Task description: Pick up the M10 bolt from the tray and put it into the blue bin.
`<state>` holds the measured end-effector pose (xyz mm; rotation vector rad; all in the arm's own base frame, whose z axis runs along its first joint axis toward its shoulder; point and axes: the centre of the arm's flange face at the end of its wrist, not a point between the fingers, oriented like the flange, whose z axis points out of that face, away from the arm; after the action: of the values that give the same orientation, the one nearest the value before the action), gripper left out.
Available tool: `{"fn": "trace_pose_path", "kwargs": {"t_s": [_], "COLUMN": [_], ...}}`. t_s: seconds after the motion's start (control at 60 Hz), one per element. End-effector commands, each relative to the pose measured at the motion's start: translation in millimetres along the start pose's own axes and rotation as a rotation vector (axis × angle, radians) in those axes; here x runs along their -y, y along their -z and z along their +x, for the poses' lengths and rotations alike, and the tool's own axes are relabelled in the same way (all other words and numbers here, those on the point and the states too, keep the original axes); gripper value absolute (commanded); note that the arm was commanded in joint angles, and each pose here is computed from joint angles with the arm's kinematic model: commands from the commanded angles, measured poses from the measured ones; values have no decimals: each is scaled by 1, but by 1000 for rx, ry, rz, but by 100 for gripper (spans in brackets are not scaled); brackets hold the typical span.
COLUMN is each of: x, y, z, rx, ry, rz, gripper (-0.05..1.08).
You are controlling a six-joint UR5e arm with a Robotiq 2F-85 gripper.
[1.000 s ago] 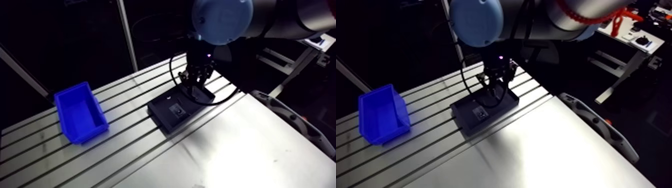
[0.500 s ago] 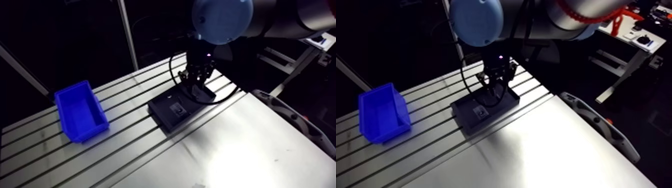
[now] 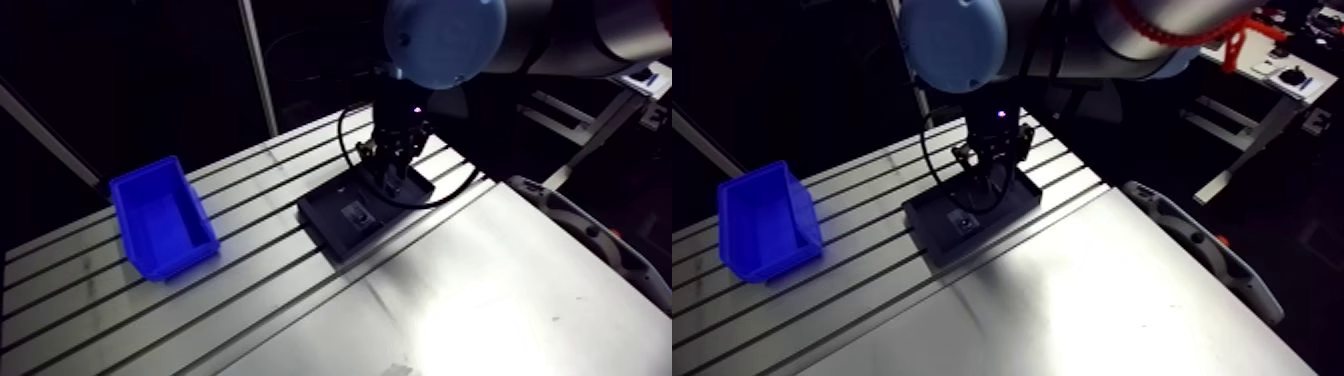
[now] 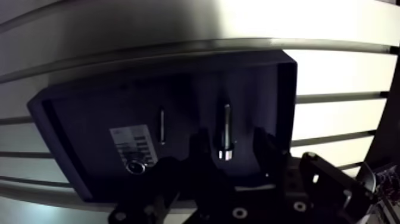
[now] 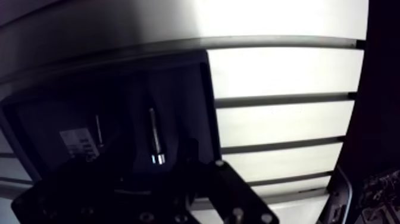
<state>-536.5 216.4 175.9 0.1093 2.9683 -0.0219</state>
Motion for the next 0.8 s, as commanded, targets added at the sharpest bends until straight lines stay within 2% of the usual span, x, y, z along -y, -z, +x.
{"fn": "trace_pose_path", "kwargs": {"t_s": [0.017, 0.333, 0.467, 0.8], "x": [0, 1, -1, 2], "y": [-2, -2, -4, -7], "z": [0, 1, 5, 6], "rx": [2, 3, -17, -13], "ry": [-1, 1, 3, 8], "rz": [1, 1, -14, -12], "gripper": [50, 55, 57, 61]}}
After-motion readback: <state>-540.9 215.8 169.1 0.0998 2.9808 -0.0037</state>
